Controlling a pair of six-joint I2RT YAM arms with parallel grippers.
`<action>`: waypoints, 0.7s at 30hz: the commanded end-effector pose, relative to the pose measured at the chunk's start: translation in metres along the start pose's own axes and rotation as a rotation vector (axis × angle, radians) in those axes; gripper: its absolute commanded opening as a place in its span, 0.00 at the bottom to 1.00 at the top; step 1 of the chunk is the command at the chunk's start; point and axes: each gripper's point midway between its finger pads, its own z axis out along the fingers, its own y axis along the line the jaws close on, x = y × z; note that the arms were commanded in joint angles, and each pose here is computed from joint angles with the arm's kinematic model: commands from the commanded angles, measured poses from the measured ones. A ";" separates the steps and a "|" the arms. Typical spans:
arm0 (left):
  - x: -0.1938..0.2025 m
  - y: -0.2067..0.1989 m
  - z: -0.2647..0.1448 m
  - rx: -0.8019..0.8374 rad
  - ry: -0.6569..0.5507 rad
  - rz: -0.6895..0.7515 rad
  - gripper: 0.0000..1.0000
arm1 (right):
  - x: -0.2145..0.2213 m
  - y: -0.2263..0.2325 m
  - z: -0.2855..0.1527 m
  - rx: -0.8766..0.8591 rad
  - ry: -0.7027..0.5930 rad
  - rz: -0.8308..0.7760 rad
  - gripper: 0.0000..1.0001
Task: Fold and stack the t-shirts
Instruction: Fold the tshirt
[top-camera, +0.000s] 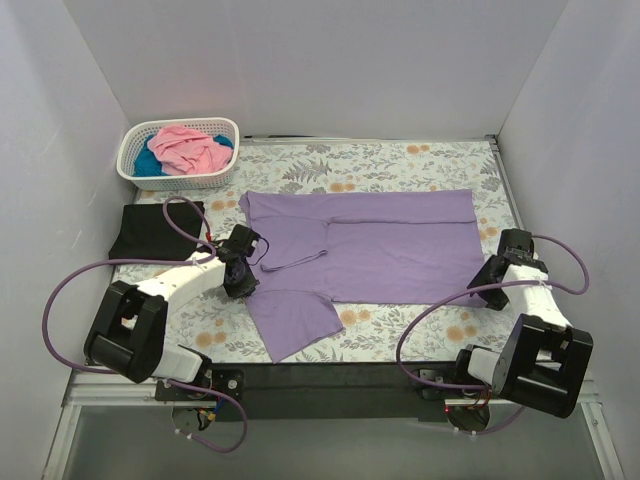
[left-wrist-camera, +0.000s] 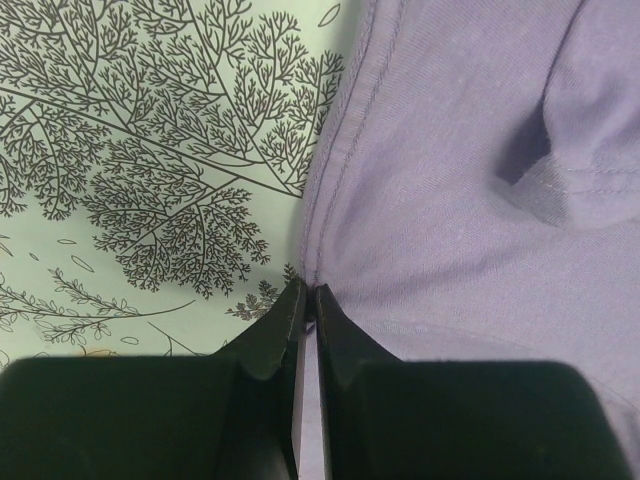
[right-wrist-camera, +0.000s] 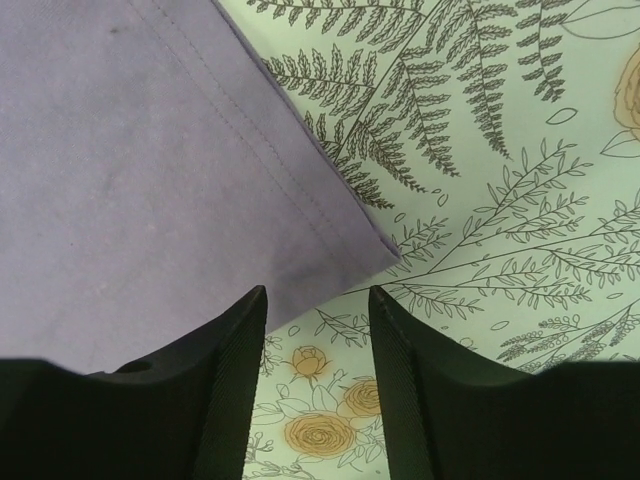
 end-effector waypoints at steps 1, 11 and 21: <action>0.013 0.010 0.008 -0.041 0.028 0.028 0.00 | -0.014 0.008 -0.004 -0.034 -0.007 0.038 0.50; 0.012 0.011 0.008 -0.047 0.025 0.037 0.00 | -0.005 0.000 0.008 -0.004 0.041 0.059 0.36; 0.010 0.012 0.006 -0.050 0.013 0.032 0.00 | 0.011 -0.007 0.023 0.010 0.093 0.083 0.30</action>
